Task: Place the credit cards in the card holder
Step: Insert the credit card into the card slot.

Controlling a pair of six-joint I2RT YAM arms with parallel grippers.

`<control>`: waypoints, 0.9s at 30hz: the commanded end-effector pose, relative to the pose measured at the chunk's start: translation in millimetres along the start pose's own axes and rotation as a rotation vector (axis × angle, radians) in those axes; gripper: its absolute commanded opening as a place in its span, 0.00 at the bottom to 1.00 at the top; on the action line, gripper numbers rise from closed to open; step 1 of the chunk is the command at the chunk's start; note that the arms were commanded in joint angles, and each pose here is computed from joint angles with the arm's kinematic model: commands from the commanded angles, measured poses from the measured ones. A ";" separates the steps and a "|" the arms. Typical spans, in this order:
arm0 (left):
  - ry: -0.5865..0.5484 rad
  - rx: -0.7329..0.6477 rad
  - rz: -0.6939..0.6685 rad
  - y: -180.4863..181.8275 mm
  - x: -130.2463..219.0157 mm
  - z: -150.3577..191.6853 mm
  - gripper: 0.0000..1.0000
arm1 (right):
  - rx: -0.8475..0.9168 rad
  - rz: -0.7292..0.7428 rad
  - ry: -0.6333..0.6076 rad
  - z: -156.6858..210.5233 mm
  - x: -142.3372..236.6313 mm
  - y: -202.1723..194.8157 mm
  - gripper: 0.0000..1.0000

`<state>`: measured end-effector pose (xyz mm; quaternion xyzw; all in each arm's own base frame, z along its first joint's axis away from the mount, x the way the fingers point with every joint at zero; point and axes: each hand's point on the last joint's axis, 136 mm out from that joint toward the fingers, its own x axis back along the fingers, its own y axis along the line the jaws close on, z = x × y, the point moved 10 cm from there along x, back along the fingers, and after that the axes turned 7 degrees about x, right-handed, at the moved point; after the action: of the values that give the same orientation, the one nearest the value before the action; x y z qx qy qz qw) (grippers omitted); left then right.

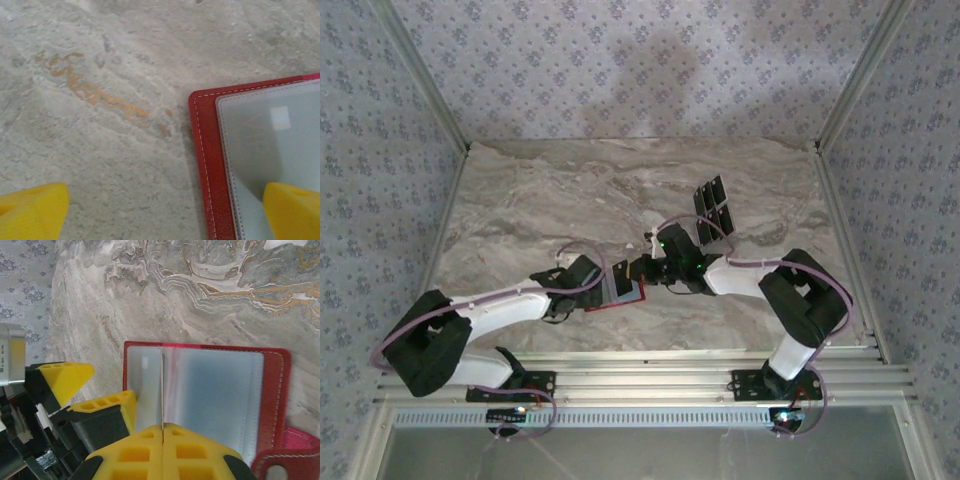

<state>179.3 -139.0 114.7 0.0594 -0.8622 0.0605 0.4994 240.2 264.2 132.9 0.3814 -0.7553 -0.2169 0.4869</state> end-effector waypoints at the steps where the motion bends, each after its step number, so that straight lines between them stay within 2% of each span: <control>1: 0.020 0.005 -0.095 18.4 2.1 10.4 0.99 | -0.008 -0.028 0.002 2.2 -6.0 -1.5 0.00; 27: 0.006 0.012 -0.108 24.5 5.7 11.9 0.99 | 0.003 -0.128 0.065 1.0 -33.3 8.4 0.00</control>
<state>169.0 -125.7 116.7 0.0879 -0.8604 0.0597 0.4985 240.9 285.8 113.7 0.4190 -0.7216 -0.2240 0.5035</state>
